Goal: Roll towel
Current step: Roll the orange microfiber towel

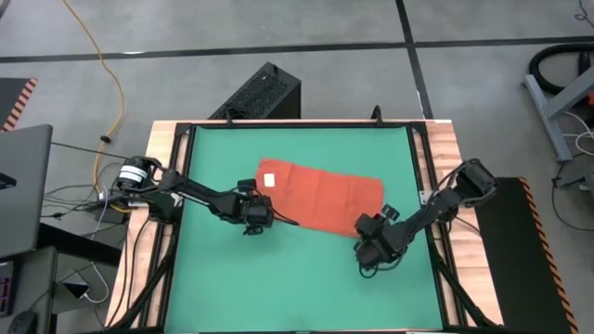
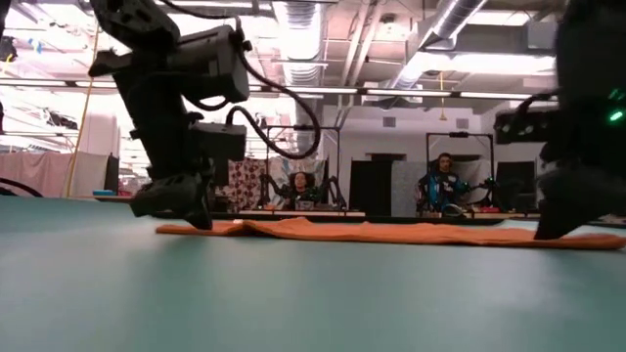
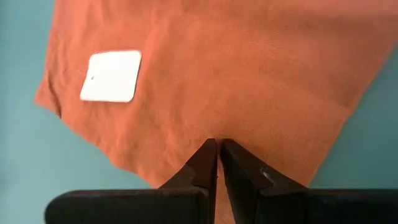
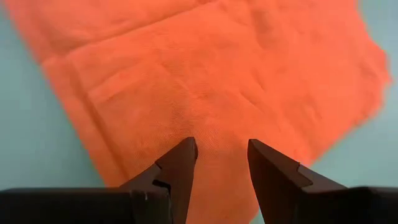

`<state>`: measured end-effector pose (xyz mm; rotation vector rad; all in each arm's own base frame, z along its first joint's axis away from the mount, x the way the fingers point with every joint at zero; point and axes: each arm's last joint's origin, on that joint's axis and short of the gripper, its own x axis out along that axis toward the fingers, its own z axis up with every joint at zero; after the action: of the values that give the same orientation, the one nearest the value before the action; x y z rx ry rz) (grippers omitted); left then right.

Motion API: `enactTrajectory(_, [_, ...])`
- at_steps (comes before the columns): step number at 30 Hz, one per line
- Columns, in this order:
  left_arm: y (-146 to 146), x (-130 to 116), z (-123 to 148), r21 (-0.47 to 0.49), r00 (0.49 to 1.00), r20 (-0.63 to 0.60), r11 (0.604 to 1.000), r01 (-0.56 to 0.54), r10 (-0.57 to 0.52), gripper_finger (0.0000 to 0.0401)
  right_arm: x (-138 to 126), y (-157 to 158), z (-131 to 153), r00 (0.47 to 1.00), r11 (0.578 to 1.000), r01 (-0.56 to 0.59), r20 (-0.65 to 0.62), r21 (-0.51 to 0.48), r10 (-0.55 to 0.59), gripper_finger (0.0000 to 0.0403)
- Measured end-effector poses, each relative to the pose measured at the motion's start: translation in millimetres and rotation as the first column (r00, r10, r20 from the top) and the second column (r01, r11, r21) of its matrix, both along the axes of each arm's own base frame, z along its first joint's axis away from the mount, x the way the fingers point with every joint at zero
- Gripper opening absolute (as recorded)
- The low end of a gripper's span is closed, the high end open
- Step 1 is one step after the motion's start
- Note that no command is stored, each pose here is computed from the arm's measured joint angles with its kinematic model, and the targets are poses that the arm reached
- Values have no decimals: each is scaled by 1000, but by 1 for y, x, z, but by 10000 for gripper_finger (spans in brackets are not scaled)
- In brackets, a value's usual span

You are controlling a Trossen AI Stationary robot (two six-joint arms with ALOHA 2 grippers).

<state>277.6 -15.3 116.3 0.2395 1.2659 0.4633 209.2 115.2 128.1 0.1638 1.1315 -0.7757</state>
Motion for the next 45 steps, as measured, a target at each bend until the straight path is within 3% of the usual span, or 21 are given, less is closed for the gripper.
enactTrajectory(5, [10, 0, -2, -6, 1000, -26, 1000, 12, -12, 20, 12, 28, 13, 991, 987, -111, 92, 112, 101, 175])
enactTrajectory(9, [21, -1, -2, 36, 994, -91, 997, 70, -67, 20, 25, 51, 27, 945, 944, -295, 193, 150, 264, 175])
enactTrajectory(14, [42, -6, -3, 177, 970, -228, 976, 129, -87, 20, 42, 60, 51, 867, 887, -462, 219, 19, 447, 175])
enactTrajectory(16, [52, -8, -1, 213, 963, -258, 968, 133, -75, 20, 49, 60, 62, 828, 850, -521, 193, -81, 526, 175])
enactTrajectory(19, [65, -11, 4, 194, 971, -234, 977, 88, -41, 20, 58, 50, 75, 805, 804, -529, 141, -270, 577, 174])
enactTrajectory(21, [71, -11, 10, 166, 983, -184, 985, 42, -11, 20, 63, 34, 81, 811, 787, -521, 97, -331, 577, 170])
enactTrajectory(25, [79, -15, 29, 161, 995, -95, 987, -13, 29, 20, 73, -6, 83, 835, 790, -491, 61, -366, 547, 155])
enactTrajectory(31, [82, -27, 71, 233, 996, 65, 970, -74, 60, 20, 86, -67, 75, 771, 776, -546, 173, -315, 612, 127])
enactTrajectory(36, [78, -33, 96, 35, 953, 291, 994, -103, 88, 20, 77, -117, 44, 842, 849, -478, 158, -224, 516, 83])
enactTrajectory(40, [63, -28, 107, -69, 903, 422, 996, -55, 80, 20, 61, -125, 23, 866, 871, -454, 136, -186, 481, 37])
enactTrajectory(45, [33, -18, 113, -66, 862, 506, 997, 44, -5, 20, 47, -111, 7, 885, 897, -427, 152, -118, 441, 9])
